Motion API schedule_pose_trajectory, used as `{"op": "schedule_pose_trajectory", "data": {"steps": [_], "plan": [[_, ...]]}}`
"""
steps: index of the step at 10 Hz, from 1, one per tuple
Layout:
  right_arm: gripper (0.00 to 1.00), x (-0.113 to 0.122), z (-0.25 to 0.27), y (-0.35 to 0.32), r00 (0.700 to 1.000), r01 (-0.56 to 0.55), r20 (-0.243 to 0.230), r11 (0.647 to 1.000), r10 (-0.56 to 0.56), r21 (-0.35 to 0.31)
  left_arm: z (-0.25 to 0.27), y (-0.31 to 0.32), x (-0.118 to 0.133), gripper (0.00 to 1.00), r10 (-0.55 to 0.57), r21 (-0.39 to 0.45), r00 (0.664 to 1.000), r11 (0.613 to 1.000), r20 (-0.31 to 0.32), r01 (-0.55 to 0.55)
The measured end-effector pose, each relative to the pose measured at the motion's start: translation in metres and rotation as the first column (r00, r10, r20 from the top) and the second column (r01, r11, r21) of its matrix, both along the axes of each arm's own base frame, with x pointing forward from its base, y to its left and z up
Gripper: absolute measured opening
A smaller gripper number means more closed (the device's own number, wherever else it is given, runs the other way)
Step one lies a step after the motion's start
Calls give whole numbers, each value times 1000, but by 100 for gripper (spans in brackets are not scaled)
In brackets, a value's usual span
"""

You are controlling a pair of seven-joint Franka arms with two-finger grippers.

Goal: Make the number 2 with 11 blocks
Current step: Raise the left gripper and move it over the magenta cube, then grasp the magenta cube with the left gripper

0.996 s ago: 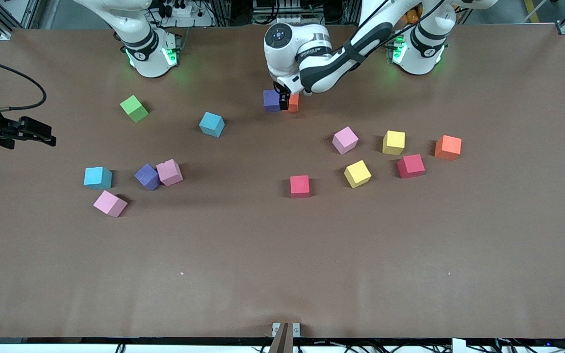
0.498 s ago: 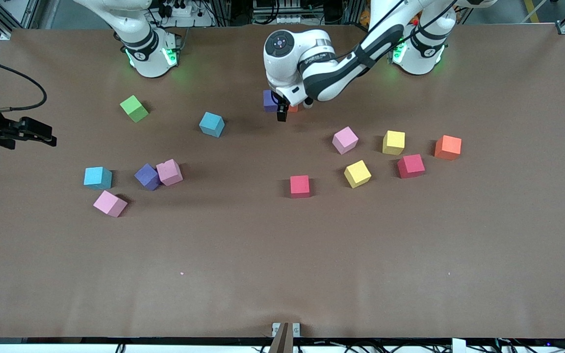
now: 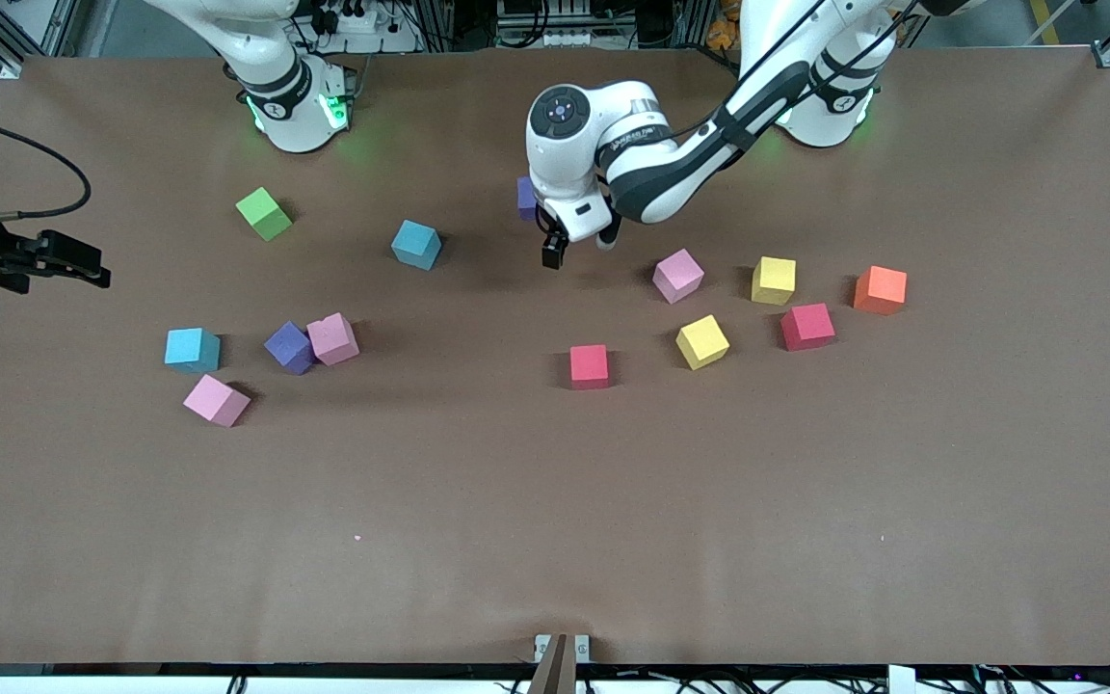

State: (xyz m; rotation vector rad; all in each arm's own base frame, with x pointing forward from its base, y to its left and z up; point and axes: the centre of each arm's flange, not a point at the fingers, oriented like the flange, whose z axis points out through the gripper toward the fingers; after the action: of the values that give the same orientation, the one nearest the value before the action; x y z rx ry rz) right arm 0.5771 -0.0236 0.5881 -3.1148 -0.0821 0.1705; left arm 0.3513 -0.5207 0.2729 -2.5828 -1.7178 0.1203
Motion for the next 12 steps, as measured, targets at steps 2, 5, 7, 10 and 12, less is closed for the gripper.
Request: {"op": "schedule_pose_trajectory", "data": {"steps": [2, 5, 7, 10, 12], "plan": [[100, 0, 0, 0, 1000, 0, -1, 1000, 0, 0, 0, 10, 34, 100, -181, -21, 983, 983, 24, 182], [100, 0, -1, -1, 1000, 1, -4, 1000, -1, 0, -3, 16, 71, 100, -438, -45, 897, 897, 53, 440], [100, 0, -1, -1, 1000, 2, -8, 1000, -2, 1, -15, 19, 90, 100, -586, -10, 806, 808, 81, 589], [100, -1, -3, -1, 1000, 2, -17, 1000, -2, 1, -25, 32, 117, 100, -727, 37, 680, 686, 94, 727], [100, -2, -4, -1, 1000, 3, -27, 1000, -3, 2, -30, 35, 140, 100, -753, 50, 648, 656, 113, 753]]}}
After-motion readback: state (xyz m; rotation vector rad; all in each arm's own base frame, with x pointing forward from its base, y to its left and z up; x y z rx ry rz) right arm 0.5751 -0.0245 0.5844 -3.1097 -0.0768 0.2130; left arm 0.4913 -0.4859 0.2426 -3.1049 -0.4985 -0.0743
